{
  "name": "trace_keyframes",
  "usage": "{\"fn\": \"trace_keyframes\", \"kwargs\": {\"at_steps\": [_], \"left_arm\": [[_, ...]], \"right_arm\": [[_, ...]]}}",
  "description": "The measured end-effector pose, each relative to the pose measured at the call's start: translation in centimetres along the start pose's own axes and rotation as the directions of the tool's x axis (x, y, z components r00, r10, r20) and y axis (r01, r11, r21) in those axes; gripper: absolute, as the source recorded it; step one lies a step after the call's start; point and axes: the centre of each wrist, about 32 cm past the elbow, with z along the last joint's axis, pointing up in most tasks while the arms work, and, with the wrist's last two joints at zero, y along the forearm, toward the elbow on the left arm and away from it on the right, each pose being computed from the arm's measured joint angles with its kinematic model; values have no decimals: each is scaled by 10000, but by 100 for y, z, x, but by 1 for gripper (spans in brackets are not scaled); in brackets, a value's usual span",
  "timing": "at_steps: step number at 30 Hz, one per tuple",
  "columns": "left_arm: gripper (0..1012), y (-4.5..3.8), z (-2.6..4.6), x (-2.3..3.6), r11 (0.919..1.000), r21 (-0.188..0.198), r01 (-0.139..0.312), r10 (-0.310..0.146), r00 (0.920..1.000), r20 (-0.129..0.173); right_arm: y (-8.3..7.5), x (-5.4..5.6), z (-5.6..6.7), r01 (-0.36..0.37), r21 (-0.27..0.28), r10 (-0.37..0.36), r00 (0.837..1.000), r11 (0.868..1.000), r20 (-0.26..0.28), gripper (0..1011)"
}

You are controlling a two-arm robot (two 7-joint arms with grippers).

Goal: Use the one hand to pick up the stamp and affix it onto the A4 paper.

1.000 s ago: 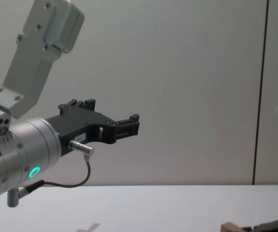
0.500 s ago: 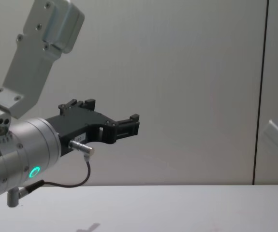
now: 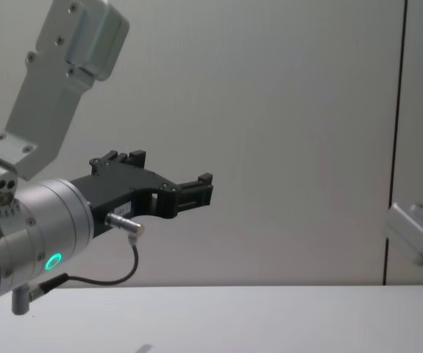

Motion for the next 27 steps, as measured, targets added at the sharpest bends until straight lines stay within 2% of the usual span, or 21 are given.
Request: {"fn": "trace_keyframes", "kwargs": {"at_steps": [6,17,27], "left_arm": [[1001,0,0,0,10000,0,0,0,10000,1],[1002,0,0,0,10000,0,1,-1,10000,0],[1001,0,0,0,10000,0,1,-1,10000,1]], "right_arm": [[38,-8,-41,-48,-168,53,9995,9998,300,219],[93,-5,-119,-117,-409,133,9991,9991,409,218],[106,-5,-147,-135,-190,142,9991,9997,400,219]]}}
